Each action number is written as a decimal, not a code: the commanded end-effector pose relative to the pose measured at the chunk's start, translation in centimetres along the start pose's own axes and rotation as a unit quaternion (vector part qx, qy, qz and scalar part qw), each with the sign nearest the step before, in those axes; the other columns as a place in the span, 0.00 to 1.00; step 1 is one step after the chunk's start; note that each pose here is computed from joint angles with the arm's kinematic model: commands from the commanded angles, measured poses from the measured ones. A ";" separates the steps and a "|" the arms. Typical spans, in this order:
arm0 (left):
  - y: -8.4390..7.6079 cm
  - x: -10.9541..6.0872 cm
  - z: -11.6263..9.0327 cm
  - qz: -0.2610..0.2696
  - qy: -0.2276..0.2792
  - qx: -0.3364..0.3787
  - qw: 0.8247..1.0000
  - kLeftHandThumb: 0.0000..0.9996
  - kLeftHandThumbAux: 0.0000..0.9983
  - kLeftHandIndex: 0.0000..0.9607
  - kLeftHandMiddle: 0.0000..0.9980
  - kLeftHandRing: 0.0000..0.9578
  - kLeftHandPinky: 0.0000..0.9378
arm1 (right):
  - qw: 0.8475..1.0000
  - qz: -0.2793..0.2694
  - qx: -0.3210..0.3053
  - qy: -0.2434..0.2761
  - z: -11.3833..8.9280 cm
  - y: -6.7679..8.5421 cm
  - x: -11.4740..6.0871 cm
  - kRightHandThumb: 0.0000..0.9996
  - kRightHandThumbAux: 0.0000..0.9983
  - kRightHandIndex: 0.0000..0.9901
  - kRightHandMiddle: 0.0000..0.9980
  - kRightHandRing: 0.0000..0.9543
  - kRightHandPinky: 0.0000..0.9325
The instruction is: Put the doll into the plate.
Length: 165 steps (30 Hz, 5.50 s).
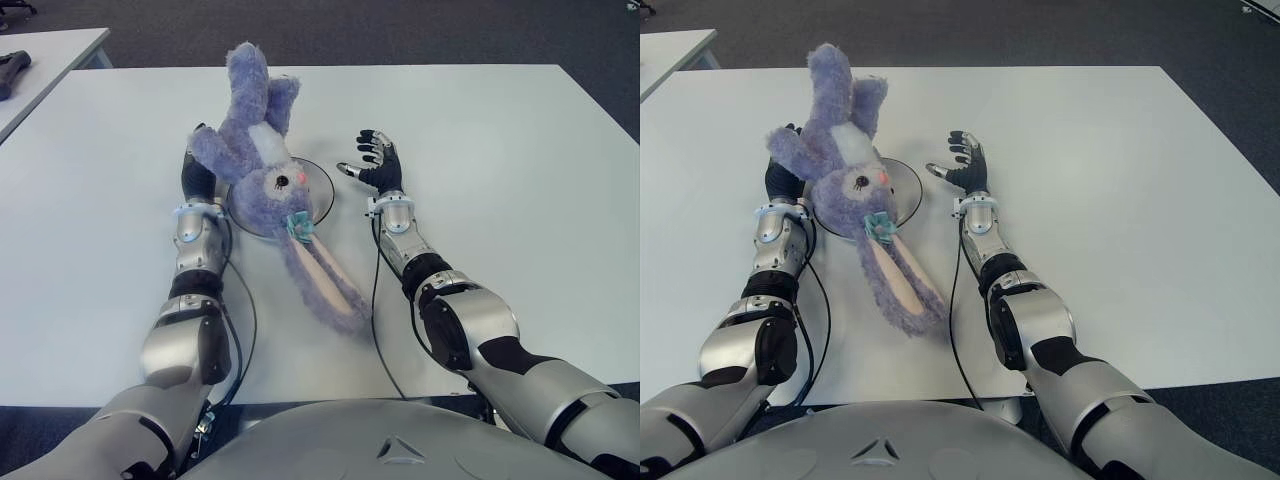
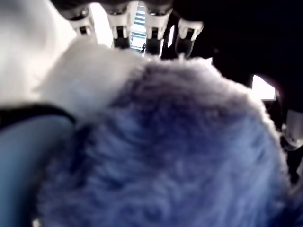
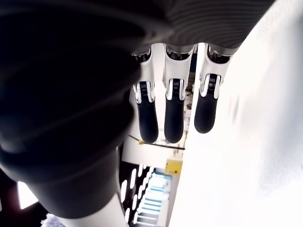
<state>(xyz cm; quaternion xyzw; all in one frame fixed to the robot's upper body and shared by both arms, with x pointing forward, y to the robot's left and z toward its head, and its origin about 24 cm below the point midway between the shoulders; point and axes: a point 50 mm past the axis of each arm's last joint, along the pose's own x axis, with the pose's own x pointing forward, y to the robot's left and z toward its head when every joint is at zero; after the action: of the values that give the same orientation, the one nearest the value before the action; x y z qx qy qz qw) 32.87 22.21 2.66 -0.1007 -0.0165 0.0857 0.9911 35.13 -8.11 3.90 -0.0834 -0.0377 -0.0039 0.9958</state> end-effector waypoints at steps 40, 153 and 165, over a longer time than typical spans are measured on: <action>-2.1 -5.9 -7.2 -0.040 0.138 -0.043 0.989 0.00 0.39 0.00 0.00 0.00 0.00 | 0.981 0.014 0.000 0.195 -9.2 0.8 -7.7 0.08 0.97 0.24 0.28 0.28 0.28; -1.0 -11.4 -12.0 0.077 0.167 0.113 0.976 0.00 0.39 0.00 0.02 0.00 0.00 | 0.982 0.018 -0.009 0.190 -9.2 1.7 -8.4 0.00 0.95 0.21 0.26 0.25 0.26; -0.9 -11.3 -12.3 0.073 0.184 0.111 0.974 0.00 0.40 0.00 0.01 0.00 0.00 | 0.981 0.018 -0.011 0.191 -9.2 1.7 -8.4 0.00 0.95 0.21 0.26 0.26 0.27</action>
<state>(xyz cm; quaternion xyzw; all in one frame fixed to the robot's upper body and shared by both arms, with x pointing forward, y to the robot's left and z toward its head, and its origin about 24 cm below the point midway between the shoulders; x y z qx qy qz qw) 32.82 17.66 2.95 -0.0138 -0.0872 0.1354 0.9869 34.57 -8.06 3.05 -0.0817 -0.0271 -0.0113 0.9962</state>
